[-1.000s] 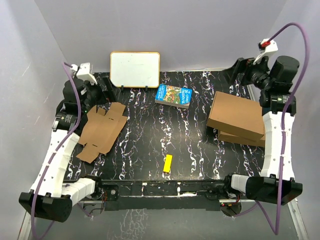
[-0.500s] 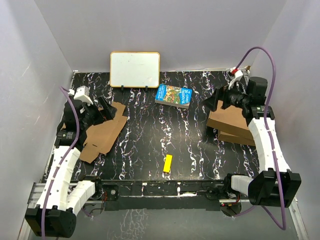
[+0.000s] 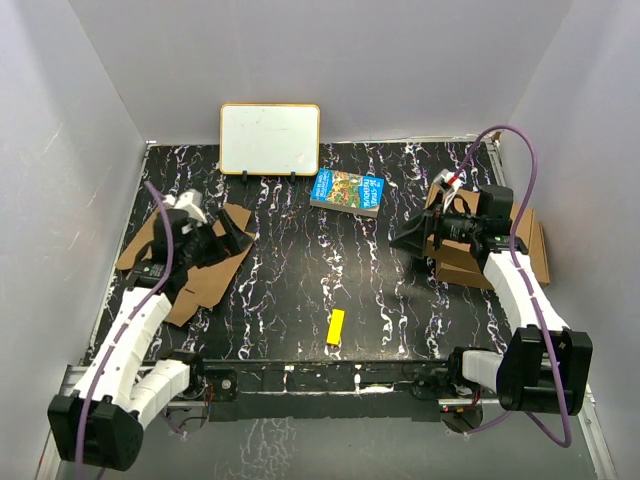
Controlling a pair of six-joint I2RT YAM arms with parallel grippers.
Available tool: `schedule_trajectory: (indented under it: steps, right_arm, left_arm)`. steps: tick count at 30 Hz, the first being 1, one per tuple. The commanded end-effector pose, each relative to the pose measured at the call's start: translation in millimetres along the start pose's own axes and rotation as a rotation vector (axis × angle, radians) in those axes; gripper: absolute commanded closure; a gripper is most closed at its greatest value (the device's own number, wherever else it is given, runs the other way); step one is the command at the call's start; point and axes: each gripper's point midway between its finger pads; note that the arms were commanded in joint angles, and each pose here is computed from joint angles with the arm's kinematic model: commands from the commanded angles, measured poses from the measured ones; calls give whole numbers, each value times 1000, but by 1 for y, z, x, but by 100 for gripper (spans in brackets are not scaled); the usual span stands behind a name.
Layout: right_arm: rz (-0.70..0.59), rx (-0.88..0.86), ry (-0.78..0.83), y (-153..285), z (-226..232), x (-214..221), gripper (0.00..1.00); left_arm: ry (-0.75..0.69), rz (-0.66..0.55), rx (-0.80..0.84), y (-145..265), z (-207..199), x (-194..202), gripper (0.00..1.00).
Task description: Fold the paper box
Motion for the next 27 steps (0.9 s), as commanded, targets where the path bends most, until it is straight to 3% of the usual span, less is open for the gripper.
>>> schedule_trajectory:
  steps: [1, 9, 14, 19, 23, 27]
  right_arm:
    - [-70, -76, 181, 2, 9, -17, 2]
    - [-73, -60, 200, 5, 3, -15, 2]
    - [-72, -52, 198, 6, 1, -12, 1]
    - [-72, -53, 197, 6, 0, -11, 2]
    - [-71, -53, 194, 6, 0, -10, 2]
    - [-69, -64, 183, 4, -2, -10, 2]
  left_arm:
    - [-115, 49, -70, -8, -19, 24, 10]
    - [-417, 83, -404, -19, -15, 47, 15]
    - [-535, 113, -608, -20, 15, 56, 18]
    - [-702, 95, -814, -17, 44, 39, 17]
    - [-870, 127, -896, -22, 56, 26, 19]
    - [-993, 222, -853, -40, 75, 35, 19]
Point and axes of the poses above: each gripper's point midway between its finger pads, its own y axis back along the fingers, its own z axis along the line the jaws close on, x = y × z, and after that the axes turned 7 degrees about y, right-handed
